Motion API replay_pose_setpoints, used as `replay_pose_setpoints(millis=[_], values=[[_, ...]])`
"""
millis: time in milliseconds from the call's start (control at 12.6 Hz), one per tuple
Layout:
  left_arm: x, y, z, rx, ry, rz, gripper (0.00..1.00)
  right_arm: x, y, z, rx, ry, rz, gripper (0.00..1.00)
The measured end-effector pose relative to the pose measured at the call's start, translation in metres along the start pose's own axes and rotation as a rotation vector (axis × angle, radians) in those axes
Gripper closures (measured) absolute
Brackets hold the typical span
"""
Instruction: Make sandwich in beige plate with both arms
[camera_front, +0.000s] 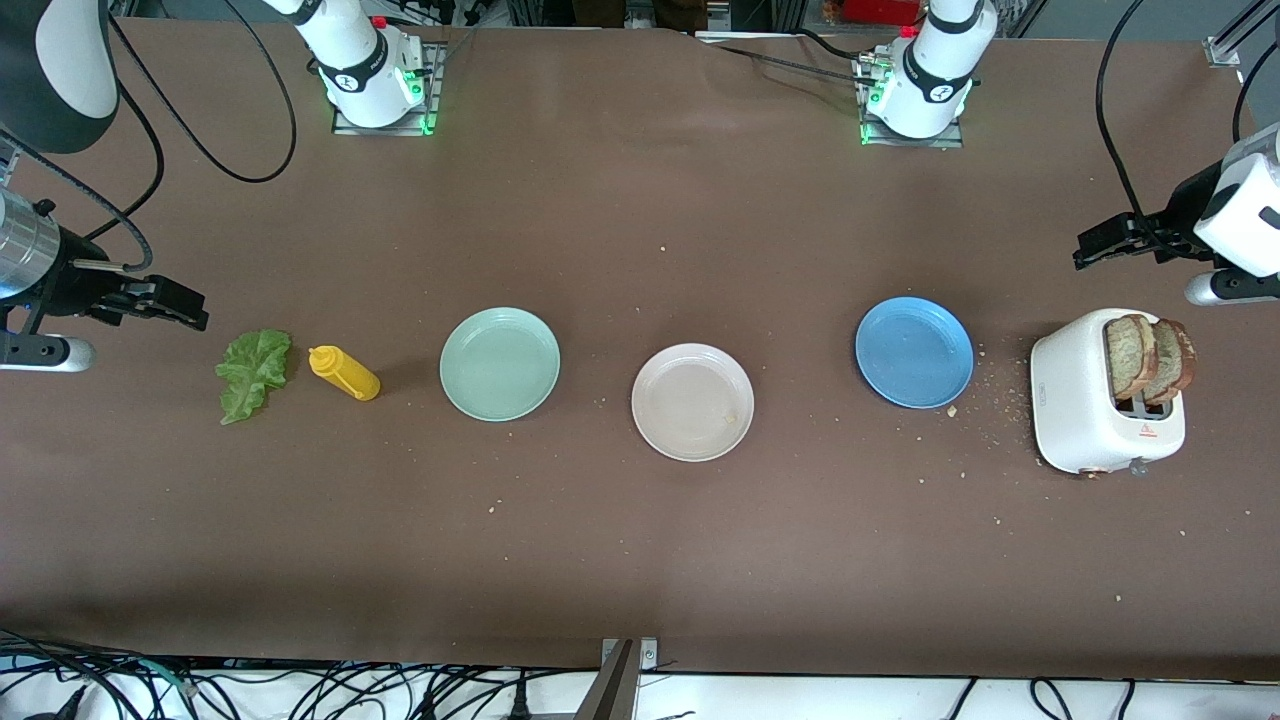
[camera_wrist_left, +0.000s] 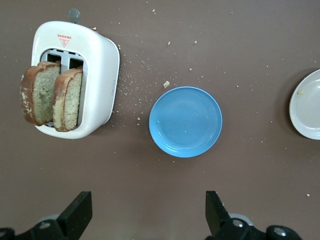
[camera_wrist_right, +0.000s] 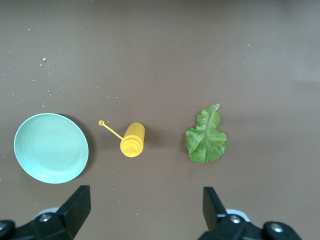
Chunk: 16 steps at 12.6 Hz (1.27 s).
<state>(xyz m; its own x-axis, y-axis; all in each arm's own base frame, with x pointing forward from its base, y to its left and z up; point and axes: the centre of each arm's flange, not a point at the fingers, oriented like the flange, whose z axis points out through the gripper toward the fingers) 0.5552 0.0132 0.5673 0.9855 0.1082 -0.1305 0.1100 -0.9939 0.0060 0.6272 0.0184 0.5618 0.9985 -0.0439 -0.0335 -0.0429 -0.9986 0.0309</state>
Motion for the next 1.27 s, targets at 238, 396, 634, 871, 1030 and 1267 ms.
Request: replay_pose_setpoints(millis=[238,396,634,871,1030,1267], values=[[0.000,0.005,-0.001,0.000,0.007,0.008,0.00,0.000,0.000,0.000,0.000,0.000,-0.001,0.00],[0.001,0.004,-0.001,0.000,0.011,0.008,0.00,0.000,0.000,0.000,0.000,0.000,-0.006,0.00],[0.001,-0.005,-0.001,-0.002,0.011,-0.009,0.00,0.000,-0.001,0.000,0.000,0.000,-0.011,0.00],[0.001,-0.004,-0.001,-0.002,0.011,-0.008,0.00,0.000,0.000,0.000,0.000,0.000,-0.010,0.00],[0.001,-0.004,-0.001,-0.002,0.011,-0.007,0.00,0.000,0.000,0.000,0.000,0.000,-0.010,0.00],[0.001,-0.004,-0.001,-0.002,0.011,-0.007,0.00,0.000,0.000,0.000,0.000,0.000,-0.010,0.00]])
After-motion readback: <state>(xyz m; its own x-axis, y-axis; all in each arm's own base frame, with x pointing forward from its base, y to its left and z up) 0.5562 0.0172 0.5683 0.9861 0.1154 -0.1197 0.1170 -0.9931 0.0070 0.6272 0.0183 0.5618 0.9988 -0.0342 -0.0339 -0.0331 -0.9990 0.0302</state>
